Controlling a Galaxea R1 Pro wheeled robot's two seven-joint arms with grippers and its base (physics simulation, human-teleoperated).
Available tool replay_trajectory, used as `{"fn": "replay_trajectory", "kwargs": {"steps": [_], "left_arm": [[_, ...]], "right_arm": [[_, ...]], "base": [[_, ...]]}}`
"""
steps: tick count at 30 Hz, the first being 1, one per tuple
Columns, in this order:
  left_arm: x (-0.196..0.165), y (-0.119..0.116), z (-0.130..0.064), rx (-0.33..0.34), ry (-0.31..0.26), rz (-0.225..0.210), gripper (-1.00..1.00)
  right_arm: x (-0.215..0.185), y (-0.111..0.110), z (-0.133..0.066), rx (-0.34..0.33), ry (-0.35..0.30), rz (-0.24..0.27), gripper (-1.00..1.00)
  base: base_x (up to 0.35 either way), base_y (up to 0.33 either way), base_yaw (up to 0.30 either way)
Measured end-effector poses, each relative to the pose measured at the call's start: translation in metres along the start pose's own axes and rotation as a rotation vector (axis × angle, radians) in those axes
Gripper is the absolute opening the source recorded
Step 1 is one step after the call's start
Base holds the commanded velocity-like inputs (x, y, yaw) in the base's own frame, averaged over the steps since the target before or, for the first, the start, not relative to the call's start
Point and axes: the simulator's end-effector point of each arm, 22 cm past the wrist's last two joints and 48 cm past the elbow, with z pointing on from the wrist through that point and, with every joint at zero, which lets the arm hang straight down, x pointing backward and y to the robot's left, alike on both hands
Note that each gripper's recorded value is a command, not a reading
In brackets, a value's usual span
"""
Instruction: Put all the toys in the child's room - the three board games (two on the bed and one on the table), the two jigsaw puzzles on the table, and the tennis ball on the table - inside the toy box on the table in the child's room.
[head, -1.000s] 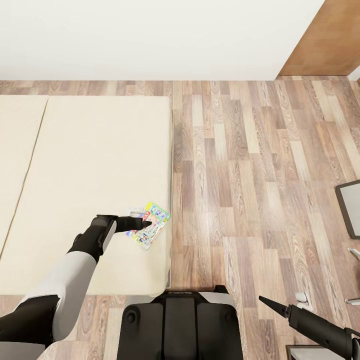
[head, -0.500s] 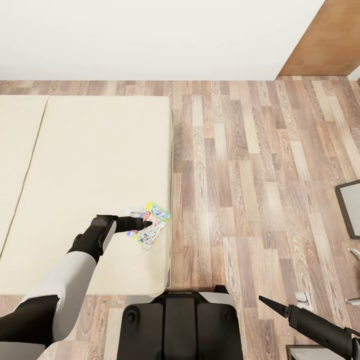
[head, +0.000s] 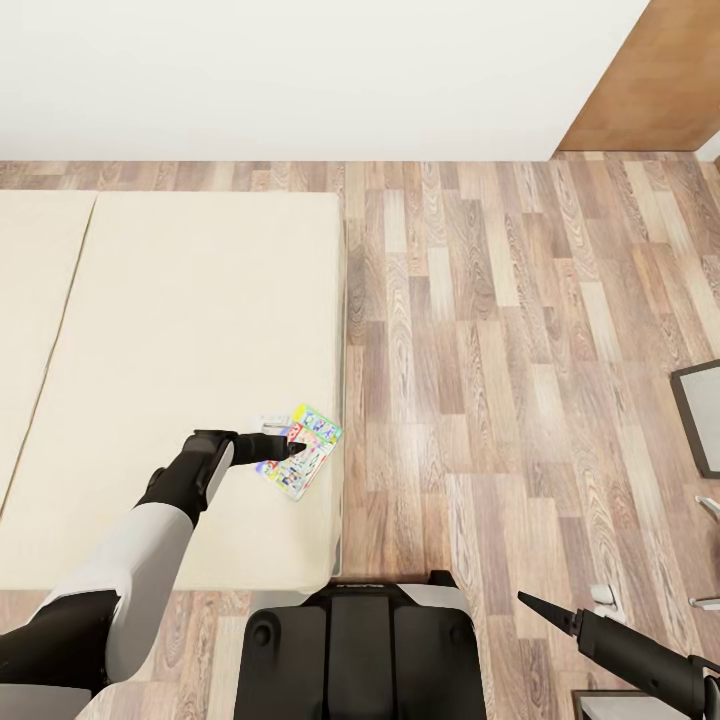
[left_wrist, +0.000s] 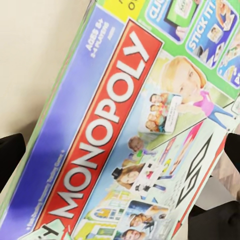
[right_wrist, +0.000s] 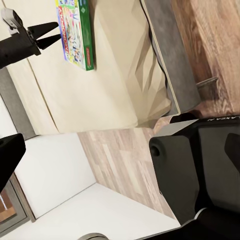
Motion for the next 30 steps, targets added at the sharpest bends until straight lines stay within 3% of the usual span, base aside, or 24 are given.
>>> {"fn": "replay_trajectory", "kwargs": {"steps": [30], "left_arm": [[-0.0003, -0.0053, 0.0001, 0.023, -0.002, -0.002, 1.0]], "right_arm": [[0.0, 0.0001, 0.0, 0.0, 0.0, 0.0, 1.0]], "base": [[0.0, 0.0, 0.0]]}}
